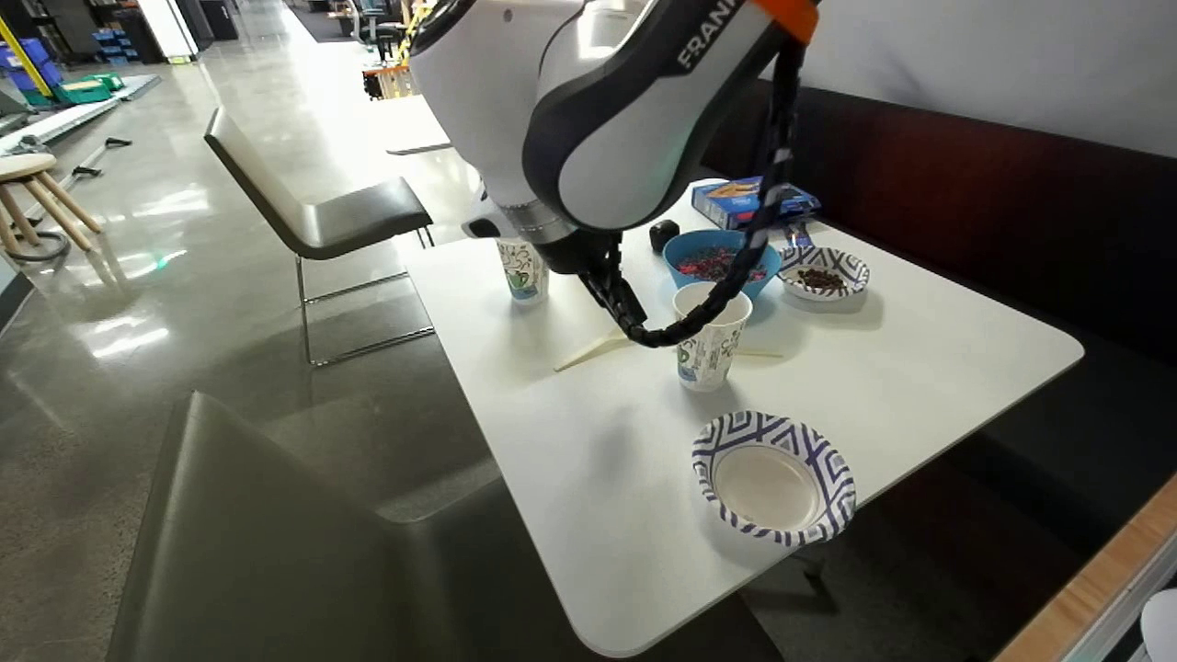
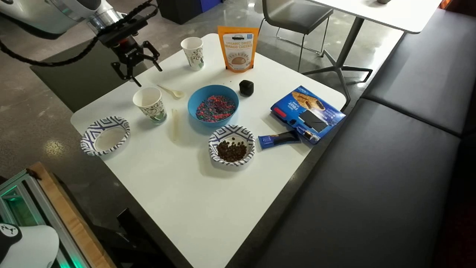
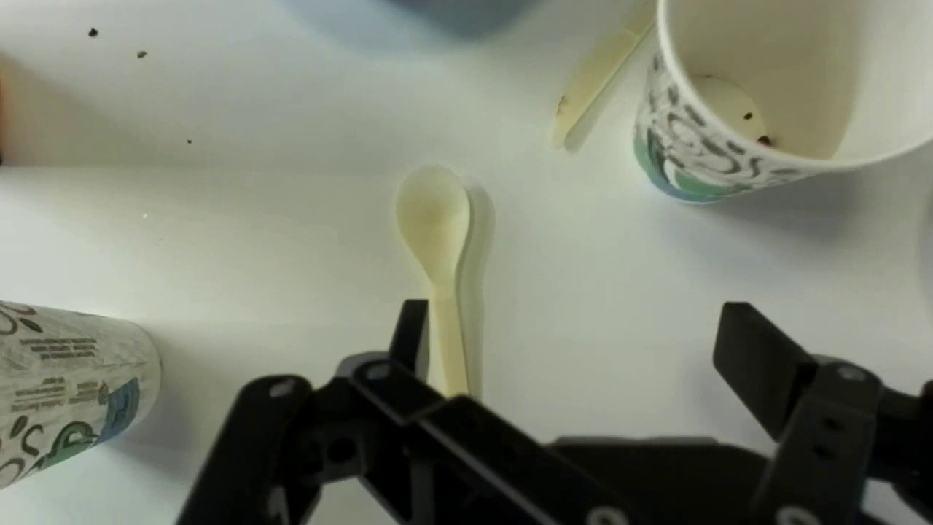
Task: Use the plastic spoon to put some of the contents of the blue bowl into the paper cup next to the orange packet
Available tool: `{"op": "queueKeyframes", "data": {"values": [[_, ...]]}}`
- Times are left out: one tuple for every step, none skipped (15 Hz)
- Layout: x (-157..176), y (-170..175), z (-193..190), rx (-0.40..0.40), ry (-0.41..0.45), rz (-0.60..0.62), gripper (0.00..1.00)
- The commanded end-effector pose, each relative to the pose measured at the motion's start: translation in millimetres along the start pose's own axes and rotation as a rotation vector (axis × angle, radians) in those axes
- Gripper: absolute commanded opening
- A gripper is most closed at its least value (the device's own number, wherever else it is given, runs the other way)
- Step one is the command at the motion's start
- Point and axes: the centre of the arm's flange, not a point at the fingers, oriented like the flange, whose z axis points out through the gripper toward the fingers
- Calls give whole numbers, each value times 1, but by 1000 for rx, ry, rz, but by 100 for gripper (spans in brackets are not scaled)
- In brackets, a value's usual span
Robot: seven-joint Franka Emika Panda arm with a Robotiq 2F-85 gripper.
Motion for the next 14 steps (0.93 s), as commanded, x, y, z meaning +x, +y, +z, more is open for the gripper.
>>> {"op": "queueKeyframes", "data": {"values": [[30, 26, 17, 7, -47, -43, 100], [34, 29, 22, 9, -58, -43, 100], [37, 32, 28, 16, -65, -43, 100], [39, 35, 34, 24, -73, -41, 100], [41, 37, 38, 30, -78, -40, 100], [43, 38, 43, 34, -83, -37, 100], [45, 41, 47, 32, -86, -40, 100], [45, 43, 52, 34, -91, -40, 100], [46, 44, 54, 27, -91, -37, 100], [47, 47, 57, 5, -96, -39, 100], [48, 49, 60, 4, -93, -43, 96], [49, 53, 62, -1, -95, -44, 89], [50, 55, 64, -9, -98, -47, 87], [51, 57, 65, -9, -103, -47, 82]]}}
